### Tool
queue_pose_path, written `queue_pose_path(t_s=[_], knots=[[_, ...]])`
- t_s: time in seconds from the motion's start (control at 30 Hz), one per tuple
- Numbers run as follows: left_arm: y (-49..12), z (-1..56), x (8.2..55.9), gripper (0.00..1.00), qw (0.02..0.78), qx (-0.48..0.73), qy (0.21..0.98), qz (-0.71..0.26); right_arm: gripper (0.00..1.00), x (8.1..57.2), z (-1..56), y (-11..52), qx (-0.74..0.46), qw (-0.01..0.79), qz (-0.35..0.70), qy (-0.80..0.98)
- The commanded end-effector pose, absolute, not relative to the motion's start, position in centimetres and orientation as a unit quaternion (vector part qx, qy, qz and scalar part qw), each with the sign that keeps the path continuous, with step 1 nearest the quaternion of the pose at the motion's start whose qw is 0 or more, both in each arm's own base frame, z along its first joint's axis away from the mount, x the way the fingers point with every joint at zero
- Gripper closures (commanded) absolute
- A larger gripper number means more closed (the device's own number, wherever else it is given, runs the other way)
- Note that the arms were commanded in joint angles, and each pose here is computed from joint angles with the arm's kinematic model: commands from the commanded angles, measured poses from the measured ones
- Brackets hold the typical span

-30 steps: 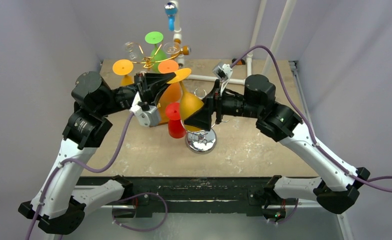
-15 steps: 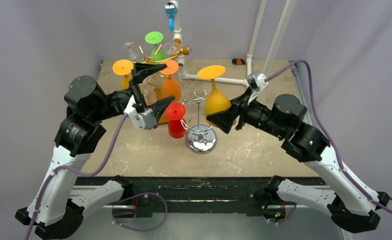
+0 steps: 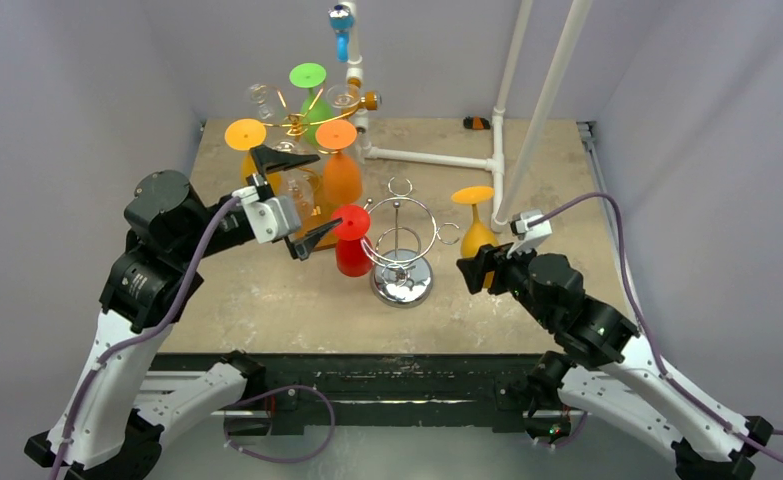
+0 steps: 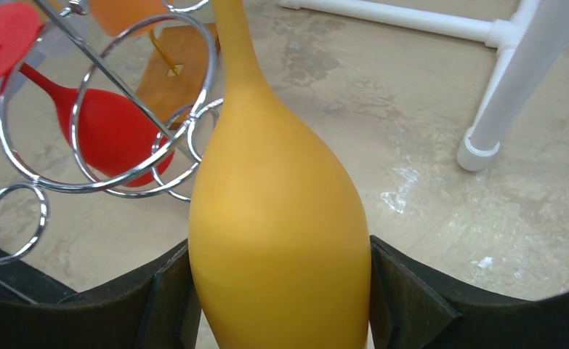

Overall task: Place the wine glass upside down on the wine glass rack
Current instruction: Turn the wine glass upside down at the wine rack.

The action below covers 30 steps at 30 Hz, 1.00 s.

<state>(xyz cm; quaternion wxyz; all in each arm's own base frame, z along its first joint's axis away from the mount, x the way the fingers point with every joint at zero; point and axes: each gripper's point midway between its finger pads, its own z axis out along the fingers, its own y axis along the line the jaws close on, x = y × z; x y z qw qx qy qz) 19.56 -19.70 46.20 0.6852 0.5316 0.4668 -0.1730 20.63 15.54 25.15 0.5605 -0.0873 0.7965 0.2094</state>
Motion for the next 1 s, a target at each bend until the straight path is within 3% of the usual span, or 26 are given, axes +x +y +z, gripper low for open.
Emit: queue_pose_path(t_s=[0.0, 0.97], knots=[[-19.5, 46.4, 19.3, 0.0, 0.686, 0.508, 0.485, -0.191, 0.4, 21.7, 27.0, 13.7, -0.034, 0.619, 0.2, 0.759], [-19.4, 45.4, 19.0, 0.0, 0.68, 0.511, 0.489, -0.194, 0.42, 23.5, 18.5, 16.9, -0.019, 0.599, 0.228, 0.767]])
